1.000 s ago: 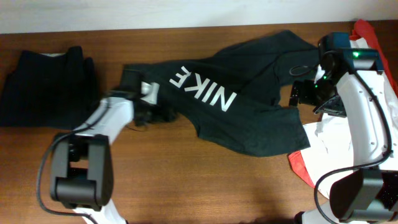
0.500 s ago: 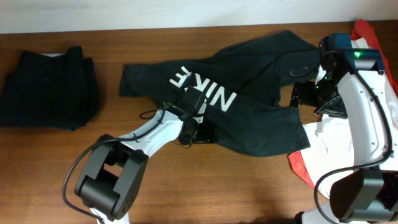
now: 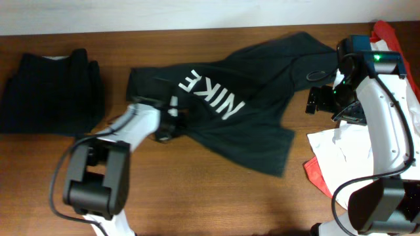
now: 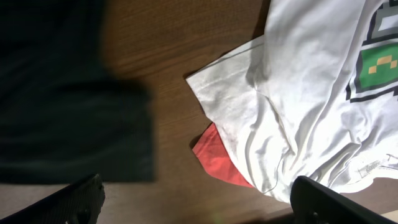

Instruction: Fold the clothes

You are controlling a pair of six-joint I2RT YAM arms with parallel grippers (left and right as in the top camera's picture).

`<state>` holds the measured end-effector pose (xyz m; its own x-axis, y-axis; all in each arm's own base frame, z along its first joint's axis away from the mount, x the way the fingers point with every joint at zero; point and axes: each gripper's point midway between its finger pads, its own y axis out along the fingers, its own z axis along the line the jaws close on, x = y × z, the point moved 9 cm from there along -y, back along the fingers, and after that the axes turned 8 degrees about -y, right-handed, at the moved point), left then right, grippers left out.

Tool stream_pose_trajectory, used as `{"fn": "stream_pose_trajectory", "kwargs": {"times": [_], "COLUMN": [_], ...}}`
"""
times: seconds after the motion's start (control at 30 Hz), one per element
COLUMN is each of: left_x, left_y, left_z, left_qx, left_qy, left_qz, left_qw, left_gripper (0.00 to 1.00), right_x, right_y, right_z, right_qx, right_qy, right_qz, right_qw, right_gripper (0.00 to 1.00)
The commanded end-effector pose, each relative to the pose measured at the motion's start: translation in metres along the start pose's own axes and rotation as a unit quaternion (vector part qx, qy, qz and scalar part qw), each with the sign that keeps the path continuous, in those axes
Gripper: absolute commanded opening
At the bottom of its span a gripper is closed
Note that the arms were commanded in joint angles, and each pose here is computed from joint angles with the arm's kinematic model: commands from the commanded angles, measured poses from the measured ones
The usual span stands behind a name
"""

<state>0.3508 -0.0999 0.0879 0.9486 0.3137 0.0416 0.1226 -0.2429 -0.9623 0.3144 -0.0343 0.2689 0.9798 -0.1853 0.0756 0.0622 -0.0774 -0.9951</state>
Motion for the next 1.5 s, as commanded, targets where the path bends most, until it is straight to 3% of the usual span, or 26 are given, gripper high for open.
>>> {"fn": "stream_pose_trajectory", "kwargs": {"times": [0.0,0.17,0.2,0.23,0.27,0.43,0.6,0.9,1.0,1.07,1.3,1.43,1.47], "left_x": [0.053,0.079,0.078,0.073,0.065,0.019,-0.016,-0.045,-0.049,-0.047,-0.051,-0.051,-0.05], "left_y": [-0.041,-0.07,-0.071,-0.07,-0.069,-0.061,-0.032,0.019,0.022,0.023,0.026,0.026,0.026], "left_z": [0.048,0.081,0.087,0.089,0.086,0.064,0.038,-0.003,-0.015,-0.023,-0.024,-0.018,-0.016], "left_qx": [0.023,0.023,0.023,0.014,-0.007,-0.031,-0.01,-0.039,-0.049,-0.054,-0.02,0.009,0.014], "left_qy": [-0.03,-0.082,-0.091,-0.097,-0.102,-0.103,-0.073,-0.042,-0.019,-0.003,0.005,0.002,0.001], "left_qz": [-0.078,-0.107,-0.098,-0.079,-0.045,0.091,0.132,0.08,0.072,0.051,0.034,0.024,0.022], "left_qw": [0.996,0.991,0.991,0.992,0.994,0.99,0.989,0.995,0.996,0.997,0.999,1.0,1.0], "left_gripper": [0.01,0.01,0.1,0.58,0.99,0.99,0.99,0.98,0.92,0.79,0.75,0.45,0.27], "right_x": [-0.002,-0.002,-0.002,-0.002,-0.002,-0.002,-0.002,-0.002,-0.002,-0.002,-0.002,-0.002,-0.002], "right_y": [-0.011,-0.011,-0.011,-0.011,-0.011,-0.011,-0.011,-0.011,-0.011,-0.011,-0.011,-0.011,-0.011], "right_z": [-0.003,-0.003,-0.003,-0.003,-0.003,-0.003,-0.003,-0.003,-0.003,-0.003,-0.003,-0.003,-0.003], "right_qx": [-0.008,-0.007,-0.007,-0.007,-0.007,-0.007,-0.008,-0.005,-0.005,-0.005,-0.004,-0.004,-0.004], "right_qy": [0.005,0.005,0.005,0.005,0.005,0.005,0.005,0.005,0.005,0.005,0.005,0.005,0.005], "right_qz": [-0.019,-0.019,-0.019,-0.019,-0.019,-0.019,-0.019,-0.018,-0.019,-0.019,-0.018,-0.018,-0.018], "right_qw": [1.0,1.0,1.0,1.0,1.0,1.0,1.0,1.0,1.0,1.0,1.0,1.0,1.0], "right_gripper": [0.99,0.99,0.99,0.99,0.99,0.99,0.99,0.99,0.99,0.99,0.99,0.98,0.99]}}
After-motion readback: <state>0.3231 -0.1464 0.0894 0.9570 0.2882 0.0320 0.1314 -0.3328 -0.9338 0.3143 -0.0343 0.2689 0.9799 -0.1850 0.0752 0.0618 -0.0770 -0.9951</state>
